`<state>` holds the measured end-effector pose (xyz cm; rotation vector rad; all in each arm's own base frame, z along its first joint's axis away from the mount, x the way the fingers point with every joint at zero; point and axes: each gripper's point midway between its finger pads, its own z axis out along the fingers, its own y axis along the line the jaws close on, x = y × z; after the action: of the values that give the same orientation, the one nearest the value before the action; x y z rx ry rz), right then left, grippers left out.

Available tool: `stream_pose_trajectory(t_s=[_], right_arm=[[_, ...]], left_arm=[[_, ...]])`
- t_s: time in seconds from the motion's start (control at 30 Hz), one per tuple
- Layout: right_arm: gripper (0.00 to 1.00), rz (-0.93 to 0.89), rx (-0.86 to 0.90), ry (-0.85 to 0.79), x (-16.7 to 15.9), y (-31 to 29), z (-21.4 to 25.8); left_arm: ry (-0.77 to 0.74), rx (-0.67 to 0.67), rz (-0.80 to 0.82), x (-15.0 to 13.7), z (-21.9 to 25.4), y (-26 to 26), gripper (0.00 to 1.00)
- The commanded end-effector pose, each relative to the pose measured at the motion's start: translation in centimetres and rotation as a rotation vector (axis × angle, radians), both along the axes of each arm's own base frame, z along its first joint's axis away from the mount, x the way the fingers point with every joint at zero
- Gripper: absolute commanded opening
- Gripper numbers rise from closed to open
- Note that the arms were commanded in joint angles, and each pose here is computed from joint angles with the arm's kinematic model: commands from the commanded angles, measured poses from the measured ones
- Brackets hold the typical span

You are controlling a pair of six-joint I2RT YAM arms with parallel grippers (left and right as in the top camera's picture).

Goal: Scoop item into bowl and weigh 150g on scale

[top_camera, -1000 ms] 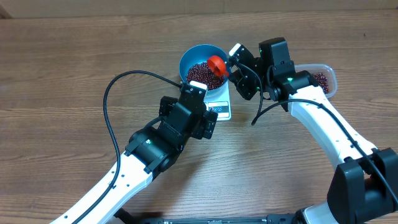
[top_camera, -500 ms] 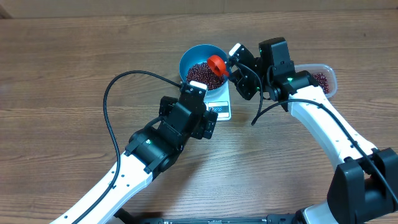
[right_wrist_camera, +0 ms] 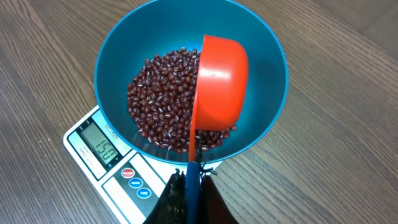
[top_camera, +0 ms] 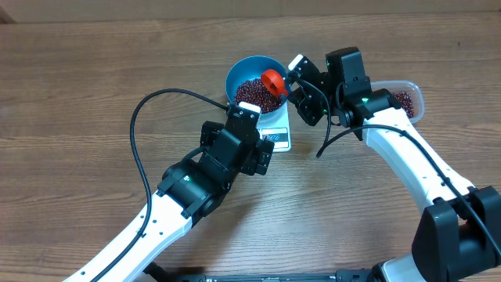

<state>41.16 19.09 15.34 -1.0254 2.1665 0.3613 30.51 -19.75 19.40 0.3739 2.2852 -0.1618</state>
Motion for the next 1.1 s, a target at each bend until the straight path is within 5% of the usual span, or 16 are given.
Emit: stream_pose_trajectory(t_s=[0.0,0.67,1.07], right_arm=[[0.04,0.001,0.018,-0.062,0.45,0.29,2.43],[0.04,0.0,0.02,-0.061,0.43,0.31,2.43],[0.04,-0.226,0.198,0.121,0.3,0.51,2.5]], left_arm=[[0.008,0.007,0.018,0.09,-0.56,0.19,1.0],[0.008,0.007,0.018,0.09,-0.56,0.19,0.99],[0.008,0.007,0.018,0.09,-0.56,0.19,0.99]])
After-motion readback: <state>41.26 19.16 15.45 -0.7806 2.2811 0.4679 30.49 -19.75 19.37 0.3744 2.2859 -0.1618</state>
